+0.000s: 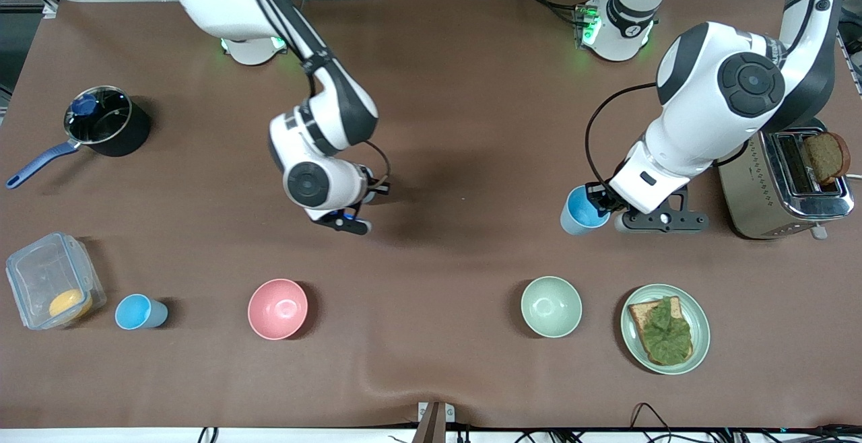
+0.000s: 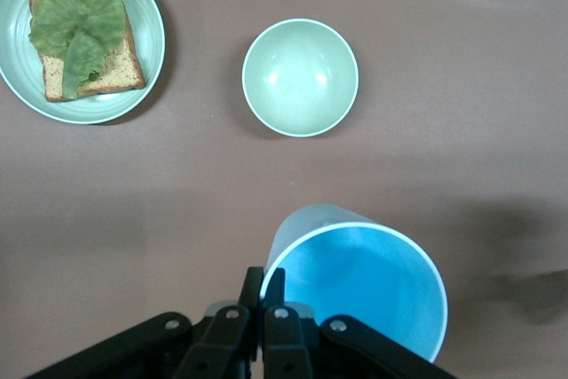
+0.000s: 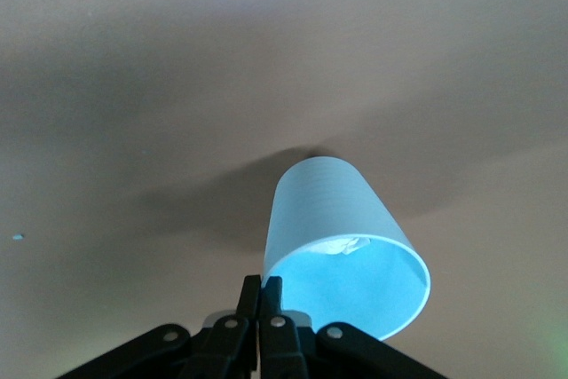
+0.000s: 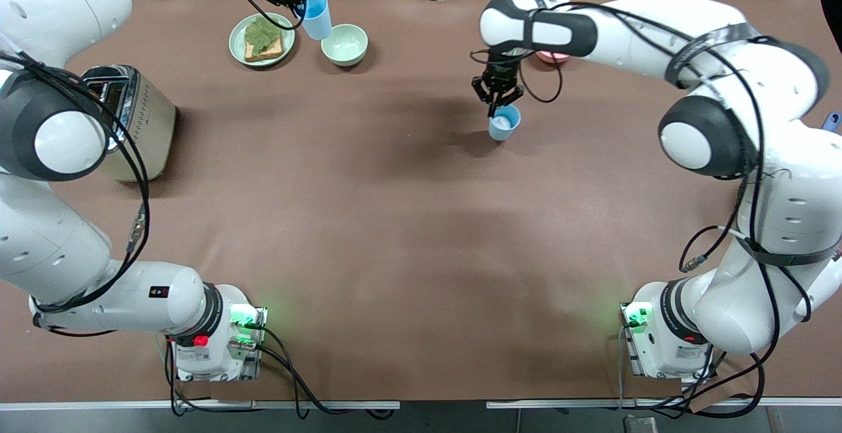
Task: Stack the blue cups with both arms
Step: 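Set the right gripper's cup at table center while the left gripper carries its cup, then release the cup with the right gripper while the left gripper moves over it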
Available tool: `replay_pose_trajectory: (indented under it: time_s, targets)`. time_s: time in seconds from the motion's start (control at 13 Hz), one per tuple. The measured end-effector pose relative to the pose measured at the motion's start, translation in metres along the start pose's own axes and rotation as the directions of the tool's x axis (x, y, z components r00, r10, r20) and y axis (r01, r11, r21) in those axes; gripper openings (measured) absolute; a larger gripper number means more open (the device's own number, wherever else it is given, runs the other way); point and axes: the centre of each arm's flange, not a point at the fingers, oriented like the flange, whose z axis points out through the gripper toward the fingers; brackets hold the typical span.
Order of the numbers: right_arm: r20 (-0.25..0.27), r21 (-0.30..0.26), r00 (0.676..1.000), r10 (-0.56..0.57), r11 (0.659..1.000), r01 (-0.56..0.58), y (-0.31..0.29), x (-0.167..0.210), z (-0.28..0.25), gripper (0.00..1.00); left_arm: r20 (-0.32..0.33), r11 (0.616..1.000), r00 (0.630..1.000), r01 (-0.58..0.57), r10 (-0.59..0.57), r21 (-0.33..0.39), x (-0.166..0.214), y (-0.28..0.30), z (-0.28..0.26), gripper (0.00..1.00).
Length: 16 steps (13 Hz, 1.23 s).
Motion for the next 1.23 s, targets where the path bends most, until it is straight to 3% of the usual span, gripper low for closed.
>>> replay_pose_trajectory:
  time_s: [0.15,0.23,0.54,0.85,1.08,1.23]
  targets:
    - [-0.013,0.025,1.0,0.009,1.0,-0.009,-0.011,0.003,0.01,0.03,0.001,1.0,1.0,0.001,-0.001,0.0,0.0,0.0,0.0,0.03]
    - [-0.015,0.031,1.0,0.013,0.999,-0.012,-0.013,0.005,0.011,0.08,0.002,1.0,1.0,0.0,0.0,0.0,0.0,0.0,0.001,0.03]
    - [-0.027,0.045,0.999,0.019,0.999,-0.017,-0.012,0.012,-0.017,0.53,0.003,1.0,1.0,0.0,0.0,0.001,0.0,0.0,0.001,0.03]
    - [0.024,0.016,0.999,0.033,0.999,-0.034,0.05,0.052,-0.091,0.98,0.007,1.0,1.0,0.015,-0.015,-0.003,-0.006,0.016,0.002,0.03]
    - [-0.002,-0.091,0.999,-0.045,0.995,0.045,0.124,0.082,-0.129,1.0,0.032,0.997,0.997,0.076,-0.076,-0.017,-0.042,0.107,0.014,0.03]
    - [-0.003,-0.1,0.995,-0.104,0.99,0.103,0.167,0.093,-0.154,1.0,0.057,0.983,0.983,0.177,-0.174,-0.042,-0.073,0.19,0.029,0.03]
